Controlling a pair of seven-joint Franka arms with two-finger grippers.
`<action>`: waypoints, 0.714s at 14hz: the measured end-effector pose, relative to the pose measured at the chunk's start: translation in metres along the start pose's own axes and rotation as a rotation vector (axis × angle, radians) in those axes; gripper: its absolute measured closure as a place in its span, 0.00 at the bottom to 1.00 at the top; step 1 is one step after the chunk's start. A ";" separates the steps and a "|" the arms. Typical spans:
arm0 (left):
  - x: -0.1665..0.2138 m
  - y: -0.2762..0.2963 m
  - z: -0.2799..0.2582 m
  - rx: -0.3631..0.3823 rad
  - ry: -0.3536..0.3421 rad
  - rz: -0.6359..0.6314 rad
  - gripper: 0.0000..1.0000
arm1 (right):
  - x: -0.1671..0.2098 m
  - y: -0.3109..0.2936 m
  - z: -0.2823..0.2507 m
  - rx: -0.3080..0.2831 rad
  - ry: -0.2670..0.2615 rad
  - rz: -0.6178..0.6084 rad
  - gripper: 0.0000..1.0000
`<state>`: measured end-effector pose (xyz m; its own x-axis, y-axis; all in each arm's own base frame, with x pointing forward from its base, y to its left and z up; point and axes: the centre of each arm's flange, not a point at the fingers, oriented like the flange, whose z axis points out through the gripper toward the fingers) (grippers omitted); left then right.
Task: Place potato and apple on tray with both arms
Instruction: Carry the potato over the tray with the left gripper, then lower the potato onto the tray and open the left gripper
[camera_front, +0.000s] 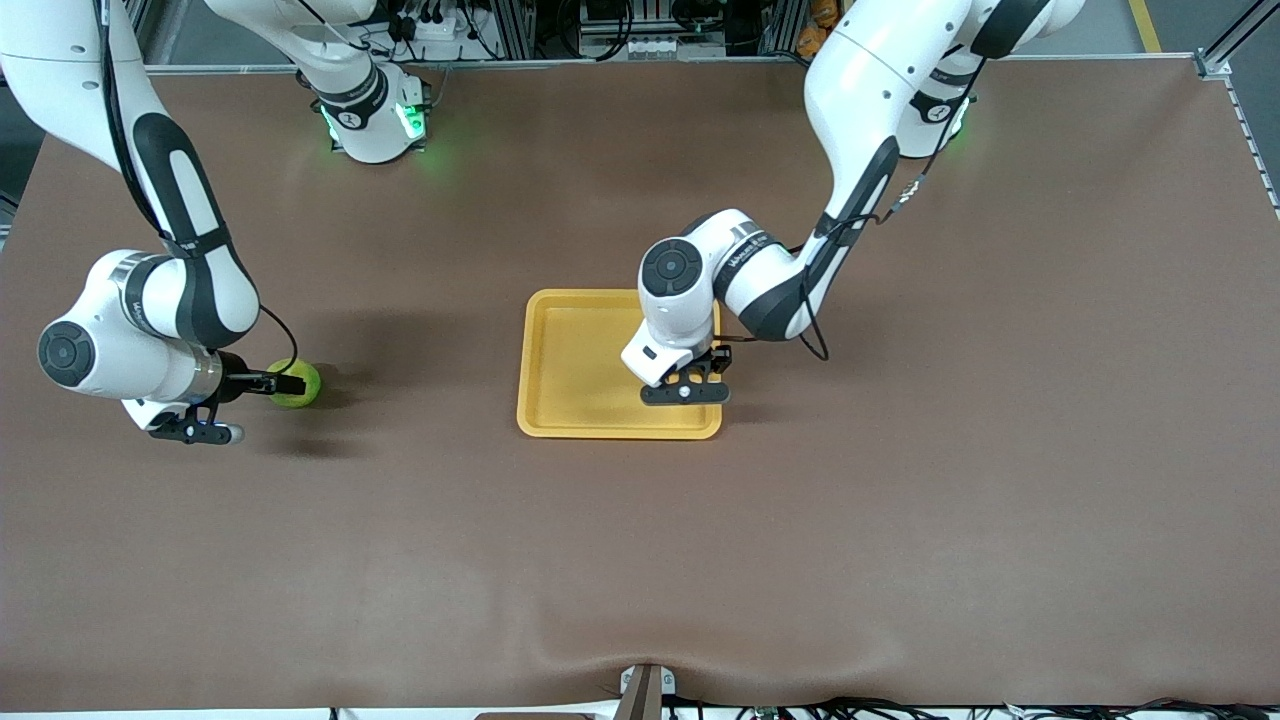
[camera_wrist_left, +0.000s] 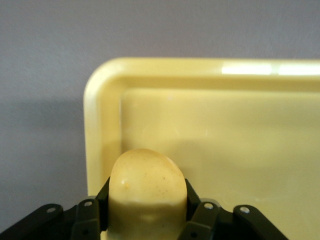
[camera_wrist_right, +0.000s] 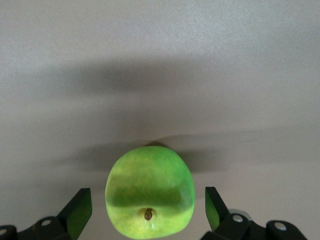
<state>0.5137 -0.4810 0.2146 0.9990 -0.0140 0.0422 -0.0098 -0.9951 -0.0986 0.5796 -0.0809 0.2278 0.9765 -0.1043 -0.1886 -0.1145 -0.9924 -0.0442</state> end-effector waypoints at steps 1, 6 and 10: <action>-0.003 0.002 0.005 0.005 -0.006 0.005 0.45 | -0.001 0.000 0.004 -0.001 0.007 -0.001 0.00; -0.004 0.003 0.016 0.014 -0.015 0.007 0.45 | -0.005 0.001 0.012 -0.004 0.015 -0.003 0.00; -0.001 0.003 0.013 0.009 -0.007 0.003 0.19 | -0.010 0.003 0.023 -0.011 0.044 -0.027 0.00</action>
<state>0.5131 -0.4826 0.2017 0.9993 -0.0166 0.0348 -0.0128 -0.9942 -0.1072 0.5650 -0.0811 0.2067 0.9863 -0.0799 -0.1444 -0.0863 -0.9955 -0.0381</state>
